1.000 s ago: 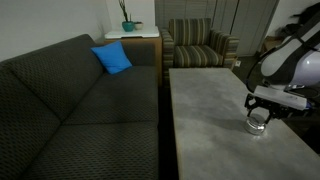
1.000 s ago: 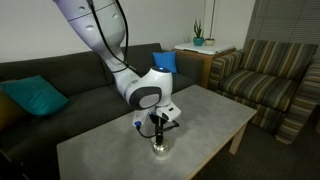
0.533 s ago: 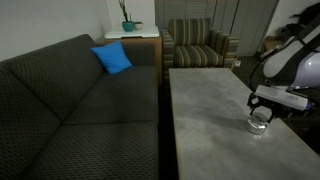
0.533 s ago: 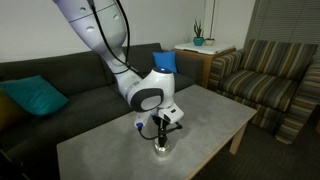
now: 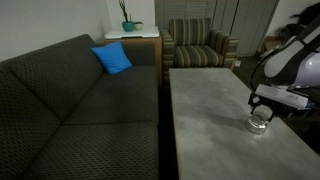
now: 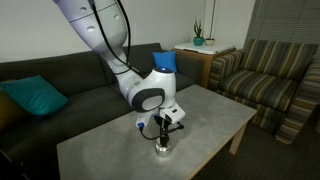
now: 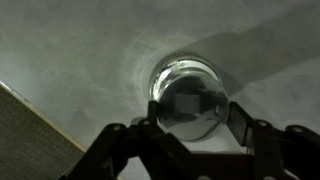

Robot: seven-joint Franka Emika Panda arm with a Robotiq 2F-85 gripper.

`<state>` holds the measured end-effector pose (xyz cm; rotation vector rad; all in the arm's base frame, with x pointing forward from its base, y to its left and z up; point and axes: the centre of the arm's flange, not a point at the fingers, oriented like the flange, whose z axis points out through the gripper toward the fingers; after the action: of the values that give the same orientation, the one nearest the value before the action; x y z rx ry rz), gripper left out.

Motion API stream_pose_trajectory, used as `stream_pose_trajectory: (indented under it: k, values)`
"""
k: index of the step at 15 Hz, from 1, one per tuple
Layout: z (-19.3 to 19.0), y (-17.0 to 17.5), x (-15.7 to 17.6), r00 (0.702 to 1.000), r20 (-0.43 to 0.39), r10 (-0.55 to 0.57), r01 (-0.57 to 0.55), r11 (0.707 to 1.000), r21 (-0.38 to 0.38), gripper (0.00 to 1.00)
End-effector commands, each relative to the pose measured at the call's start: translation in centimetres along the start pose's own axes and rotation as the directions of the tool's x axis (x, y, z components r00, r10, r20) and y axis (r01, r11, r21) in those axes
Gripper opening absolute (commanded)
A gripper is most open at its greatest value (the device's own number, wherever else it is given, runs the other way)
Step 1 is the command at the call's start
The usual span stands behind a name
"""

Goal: Use the silver lid to cover the silver tin

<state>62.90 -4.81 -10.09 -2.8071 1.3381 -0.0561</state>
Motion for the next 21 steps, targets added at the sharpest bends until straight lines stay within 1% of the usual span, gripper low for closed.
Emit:
stream_pose_trajectory:
  k: [1, 4, 6, 7, 10, 13, 21]
  values:
    - [0.2, -0.3, 1.5, 1.0, 0.005, 0.002, -0.003, 1.0, 0.029, 0.44]
    - [0.8, -0.8, 2.9, 0.999, 0.031, 0.007, -0.008, 1.0, 0.027, 0.44]
    - [1.7, -1.1, 3.6, 0.998, 0.063, 0.005, -0.007, 1.0, 0.021, 0.44]
    - [2.1, -1.1, 3.7, 0.997, 0.079, 0.002, -0.003, 1.0, 0.017, 0.44]
    - [1.7, -1.1, 3.5, 0.993, 0.119, -0.006, 0.005, 1.0, 0.009, 0.44]
    - [1.1, -0.9, 3.0, 0.994, 0.107, 0.004, -0.004, 1.0, 0.003, 0.44]
    - [-0.2, 0.2, 0.2, 0.998, 0.023, 0.055, -0.056, 0.998, 0.02, 0.44]
